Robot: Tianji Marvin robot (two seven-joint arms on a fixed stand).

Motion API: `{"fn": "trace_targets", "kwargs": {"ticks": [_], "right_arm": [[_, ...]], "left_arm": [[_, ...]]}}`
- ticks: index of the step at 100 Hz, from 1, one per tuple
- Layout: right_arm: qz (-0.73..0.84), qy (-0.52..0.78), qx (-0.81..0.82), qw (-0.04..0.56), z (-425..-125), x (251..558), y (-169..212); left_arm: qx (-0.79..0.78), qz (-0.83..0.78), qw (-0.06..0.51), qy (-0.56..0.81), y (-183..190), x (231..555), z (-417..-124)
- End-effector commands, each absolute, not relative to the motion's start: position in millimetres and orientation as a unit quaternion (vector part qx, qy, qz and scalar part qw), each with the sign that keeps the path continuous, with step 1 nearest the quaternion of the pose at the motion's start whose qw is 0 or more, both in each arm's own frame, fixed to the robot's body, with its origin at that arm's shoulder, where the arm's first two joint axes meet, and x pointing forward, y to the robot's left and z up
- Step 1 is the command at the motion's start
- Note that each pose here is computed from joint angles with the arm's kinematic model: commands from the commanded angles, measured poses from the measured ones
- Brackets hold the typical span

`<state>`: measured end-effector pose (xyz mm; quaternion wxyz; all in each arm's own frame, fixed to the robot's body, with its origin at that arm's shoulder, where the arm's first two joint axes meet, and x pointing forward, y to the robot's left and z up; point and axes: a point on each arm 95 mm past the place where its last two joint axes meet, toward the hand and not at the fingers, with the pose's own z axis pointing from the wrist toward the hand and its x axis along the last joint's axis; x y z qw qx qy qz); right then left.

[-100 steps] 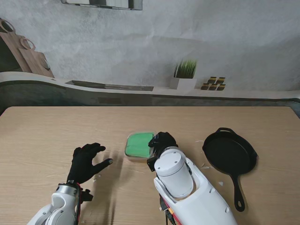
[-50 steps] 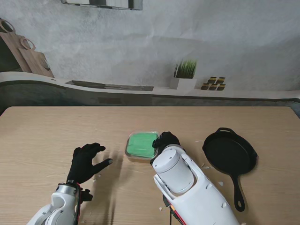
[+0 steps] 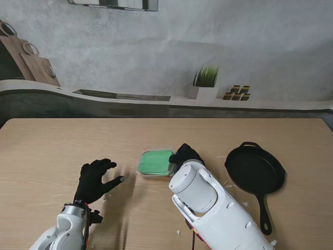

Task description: Load dumplings into a food container

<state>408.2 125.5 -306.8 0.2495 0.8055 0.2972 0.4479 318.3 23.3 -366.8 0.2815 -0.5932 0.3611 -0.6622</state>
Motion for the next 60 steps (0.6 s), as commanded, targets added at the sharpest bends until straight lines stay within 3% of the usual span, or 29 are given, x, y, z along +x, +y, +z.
{"fn": "trace_targets", "kwargs": {"ticks": [1, 60], "right_arm": [[0.438, 0.3, 0.812, 0.242, -307, 405, 128], [0.476, 0.328, 0.763, 0.29, -302, 405, 113]], "left_arm": [[-0.596, -0.661, 0.276, 0.363, 21, 318, -367], [-0.6, -0.646, 0.287, 0.375, 26, 327, -366]]}}
